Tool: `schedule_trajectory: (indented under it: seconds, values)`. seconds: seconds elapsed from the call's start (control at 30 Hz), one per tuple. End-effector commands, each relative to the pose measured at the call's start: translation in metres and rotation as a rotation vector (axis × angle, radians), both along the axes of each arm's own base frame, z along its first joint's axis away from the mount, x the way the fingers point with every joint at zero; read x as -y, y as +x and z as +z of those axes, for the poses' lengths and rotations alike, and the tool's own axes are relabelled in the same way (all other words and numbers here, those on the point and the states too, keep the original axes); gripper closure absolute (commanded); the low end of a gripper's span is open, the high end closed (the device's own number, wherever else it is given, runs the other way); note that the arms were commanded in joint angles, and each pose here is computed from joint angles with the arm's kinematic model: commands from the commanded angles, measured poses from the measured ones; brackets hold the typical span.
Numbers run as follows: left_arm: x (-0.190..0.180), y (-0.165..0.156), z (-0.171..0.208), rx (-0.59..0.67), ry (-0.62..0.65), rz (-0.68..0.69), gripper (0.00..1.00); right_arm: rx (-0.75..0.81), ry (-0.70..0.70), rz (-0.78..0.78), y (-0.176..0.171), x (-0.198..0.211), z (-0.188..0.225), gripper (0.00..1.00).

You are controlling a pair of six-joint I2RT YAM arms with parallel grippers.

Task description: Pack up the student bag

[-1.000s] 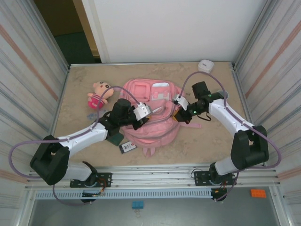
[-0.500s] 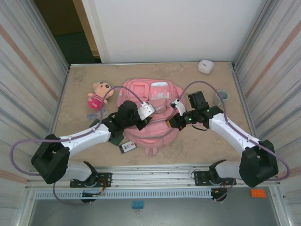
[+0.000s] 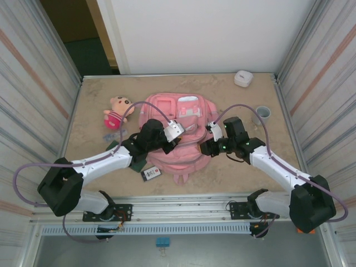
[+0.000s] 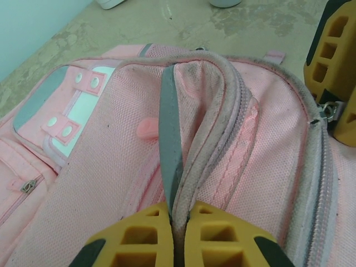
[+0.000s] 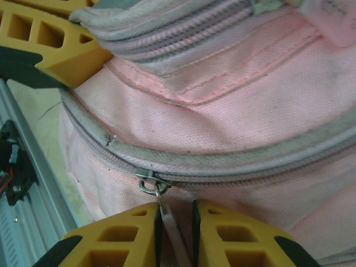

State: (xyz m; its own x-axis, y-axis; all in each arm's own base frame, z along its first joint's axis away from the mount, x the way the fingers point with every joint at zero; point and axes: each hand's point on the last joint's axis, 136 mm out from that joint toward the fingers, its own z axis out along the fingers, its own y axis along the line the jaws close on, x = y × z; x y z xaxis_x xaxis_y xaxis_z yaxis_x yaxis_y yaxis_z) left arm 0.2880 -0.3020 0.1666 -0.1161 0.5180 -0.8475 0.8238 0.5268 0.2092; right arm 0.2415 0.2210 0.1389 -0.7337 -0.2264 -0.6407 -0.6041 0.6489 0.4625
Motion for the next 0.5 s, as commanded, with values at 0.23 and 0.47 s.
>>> schedule_trajectory:
  seconds: [0.23, 0.47]
  values:
    - [-0.003, 0.025, 0.056, 0.101, -0.145, 0.143, 1.0, 0.03, 0.001, -0.045, -0.005, 0.007, 0.01, 1.0]
    - [0.003, 0.027, 0.063, 0.063, -0.215, 0.203, 1.0, 0.049, 0.06, -0.016, -0.015, -0.02, 0.028, 1.0]
